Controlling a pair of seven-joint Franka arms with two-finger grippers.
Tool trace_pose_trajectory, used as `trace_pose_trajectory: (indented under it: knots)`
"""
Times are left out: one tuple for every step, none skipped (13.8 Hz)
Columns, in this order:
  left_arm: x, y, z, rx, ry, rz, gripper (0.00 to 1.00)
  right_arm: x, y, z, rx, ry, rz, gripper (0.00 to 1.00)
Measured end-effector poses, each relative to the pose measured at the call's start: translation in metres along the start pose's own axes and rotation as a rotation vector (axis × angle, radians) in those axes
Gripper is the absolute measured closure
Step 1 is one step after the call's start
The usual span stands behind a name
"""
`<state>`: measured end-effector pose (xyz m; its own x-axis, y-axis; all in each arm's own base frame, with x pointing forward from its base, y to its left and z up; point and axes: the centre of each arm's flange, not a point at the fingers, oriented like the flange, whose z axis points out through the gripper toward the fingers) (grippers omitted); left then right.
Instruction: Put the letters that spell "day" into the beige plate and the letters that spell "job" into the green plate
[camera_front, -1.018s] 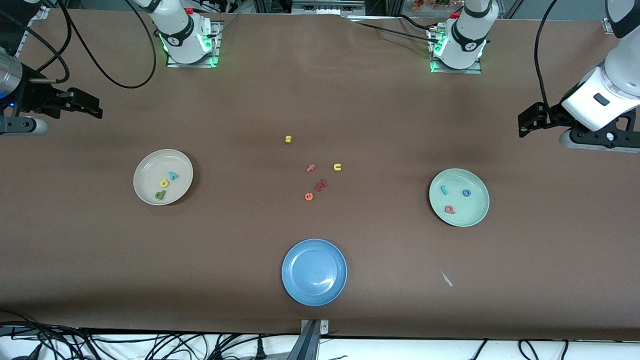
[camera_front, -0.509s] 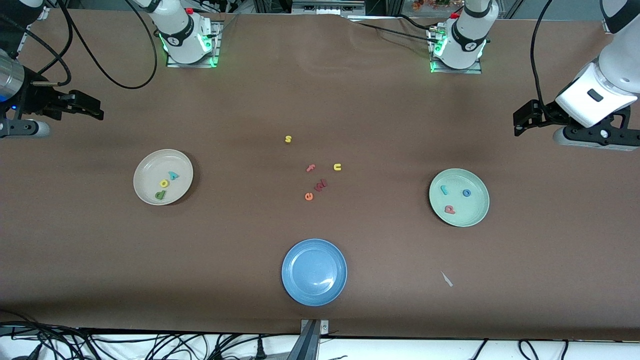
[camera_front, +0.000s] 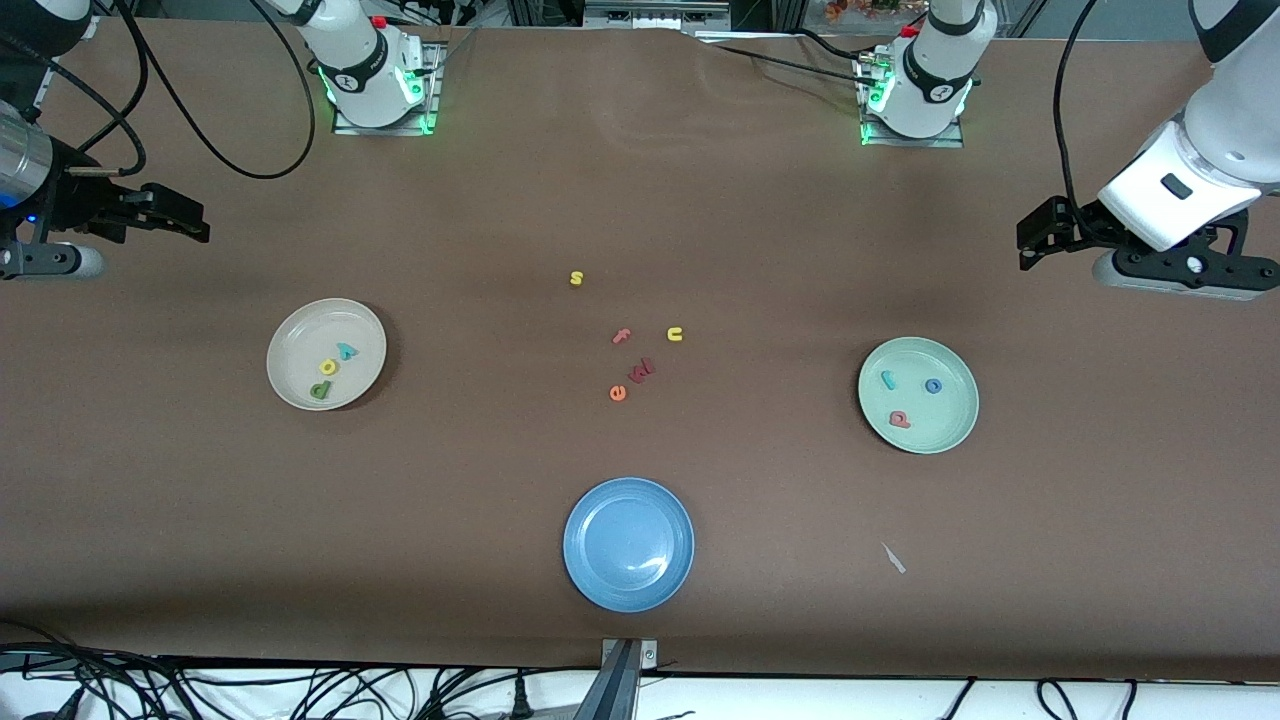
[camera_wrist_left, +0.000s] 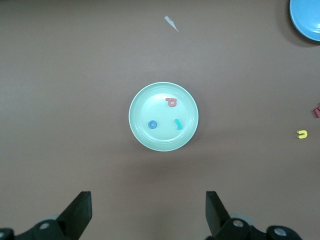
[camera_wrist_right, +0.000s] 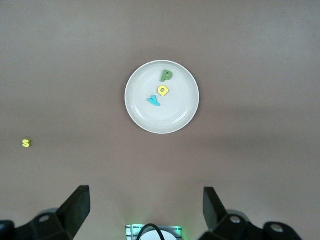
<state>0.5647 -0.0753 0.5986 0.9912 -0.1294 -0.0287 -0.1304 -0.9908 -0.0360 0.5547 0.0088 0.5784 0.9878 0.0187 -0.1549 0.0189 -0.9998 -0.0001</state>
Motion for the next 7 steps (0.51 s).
trace_pose_trajectory:
  knots:
    - [0.0,0.0014,-0.0001,0.0,0.0,0.003,0.0,0.0001,-0.0003,0.0001,0.0,0.0,-0.001,0.0]
    - [0.0,0.0017,-0.0003,0.0,0.001,0.003,0.0,0.0001,-0.0004,0.0002,0.0,0.0,-0.001,0.0]
    - [0.0,0.0014,-0.0006,0.0,0.001,0.002,0.0,0.0001,-0.0004,0.0002,0.0,0.0,-0.001,0.0]
    - [0.0,0.0011,-0.0015,0.0,0.003,0.002,0.0,0.0002,-0.0004,0.0002,0.0,0.0,0.0,0.0]
    - [0.0001,0.0006,-0.0024,0.0,0.005,0.001,0.0,0.0002,-0.0003,0.0003,0.0,-0.001,0.0,0.0]
    - [0.0001,0.0003,-0.0031,0.0,0.006,0.0,0.0,0.0002,-0.0004,0.0004,0.0,-0.001,0.0,0.0]
    - [0.0002,0.0001,-0.0037,0.0,0.008,0.0,0.0,0.0003,-0.0003,0.0004,0.0,-0.001,0.0,0.0]
